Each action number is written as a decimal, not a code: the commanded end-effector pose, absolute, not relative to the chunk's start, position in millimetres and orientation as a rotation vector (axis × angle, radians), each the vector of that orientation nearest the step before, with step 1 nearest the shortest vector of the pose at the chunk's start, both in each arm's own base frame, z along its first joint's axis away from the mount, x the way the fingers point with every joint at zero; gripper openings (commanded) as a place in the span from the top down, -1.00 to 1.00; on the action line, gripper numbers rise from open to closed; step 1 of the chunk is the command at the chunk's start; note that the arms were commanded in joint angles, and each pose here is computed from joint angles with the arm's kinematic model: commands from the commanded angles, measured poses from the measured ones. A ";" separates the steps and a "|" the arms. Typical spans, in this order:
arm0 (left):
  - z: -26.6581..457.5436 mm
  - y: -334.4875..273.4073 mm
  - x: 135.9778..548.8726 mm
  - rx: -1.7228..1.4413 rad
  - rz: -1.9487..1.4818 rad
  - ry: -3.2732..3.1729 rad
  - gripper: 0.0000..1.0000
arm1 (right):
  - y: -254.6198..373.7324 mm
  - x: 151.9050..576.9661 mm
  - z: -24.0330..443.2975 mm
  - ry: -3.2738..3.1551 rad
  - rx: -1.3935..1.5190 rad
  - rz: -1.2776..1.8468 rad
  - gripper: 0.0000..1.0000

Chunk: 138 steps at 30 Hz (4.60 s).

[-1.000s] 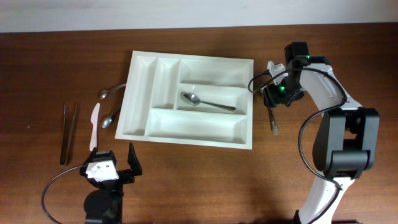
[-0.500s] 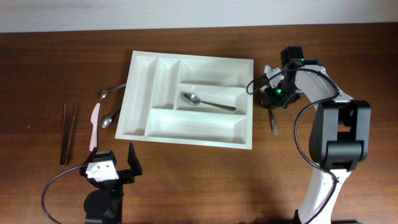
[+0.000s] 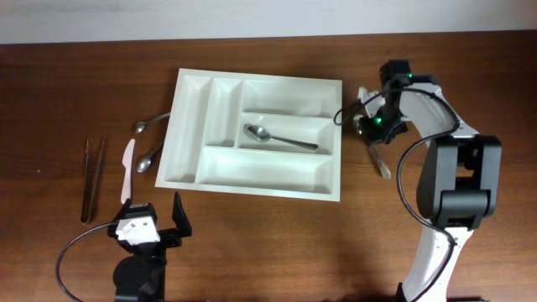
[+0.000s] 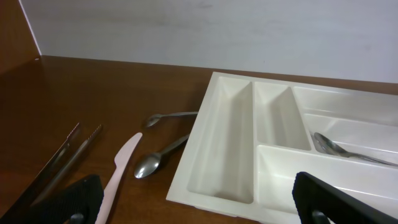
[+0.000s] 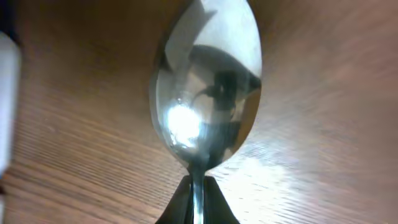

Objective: Pack container
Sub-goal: 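Place the second spoon beside the first in the tray, then grasp the fork with the right gripper and place it in the tray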

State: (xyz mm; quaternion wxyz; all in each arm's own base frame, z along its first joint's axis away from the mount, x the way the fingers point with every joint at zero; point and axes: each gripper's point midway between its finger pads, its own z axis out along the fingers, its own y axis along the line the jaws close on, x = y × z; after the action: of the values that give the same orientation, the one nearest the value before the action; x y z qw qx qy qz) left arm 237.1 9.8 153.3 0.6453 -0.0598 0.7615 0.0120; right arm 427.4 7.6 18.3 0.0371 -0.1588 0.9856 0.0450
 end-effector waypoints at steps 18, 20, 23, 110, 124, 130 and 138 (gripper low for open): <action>151.4 9.4 237.4 -0.117 0.037 1.734 -0.99 | 198.0 409.9 185.4 2.170 -1.696 0.439 0.92; 151.4 9.4 237.4 -0.117 0.037 1.734 -0.99 | 209.5 404.7 178.6 2.146 -1.751 0.452 0.92; 151.4 9.4 237.4 -0.117 0.037 1.734 -0.99 | 221.8 400.6 163.5 2.153 -1.794 0.479 0.93; 151.4 9.4 237.4 -0.117 0.037 1.734 -0.98 | 43.8 550.7 167.8 2.448 -0.923 0.203 0.92; 151.4 9.4 237.4 -0.117 0.037 1.734 -0.99 | 210.5 503.6 137.5 1.985 -1.792 0.260 0.93; 151.4 9.4 237.4 -0.117 0.037 1.734 -0.99 | 208.5 508.9 107.4 2.030 -1.800 0.278 0.92; 151.4 9.4 237.4 -0.117 0.037 1.734 -0.99 | 197.7 521.9 97.6 2.108 -1.686 0.282 -0.57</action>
State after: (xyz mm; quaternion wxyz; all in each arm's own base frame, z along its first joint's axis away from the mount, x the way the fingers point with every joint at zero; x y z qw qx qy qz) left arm 237.1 9.8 153.3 0.6453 -0.0598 0.7615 0.0120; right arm 519.1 203.0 100.4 0.2114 -0.6266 0.7444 0.0928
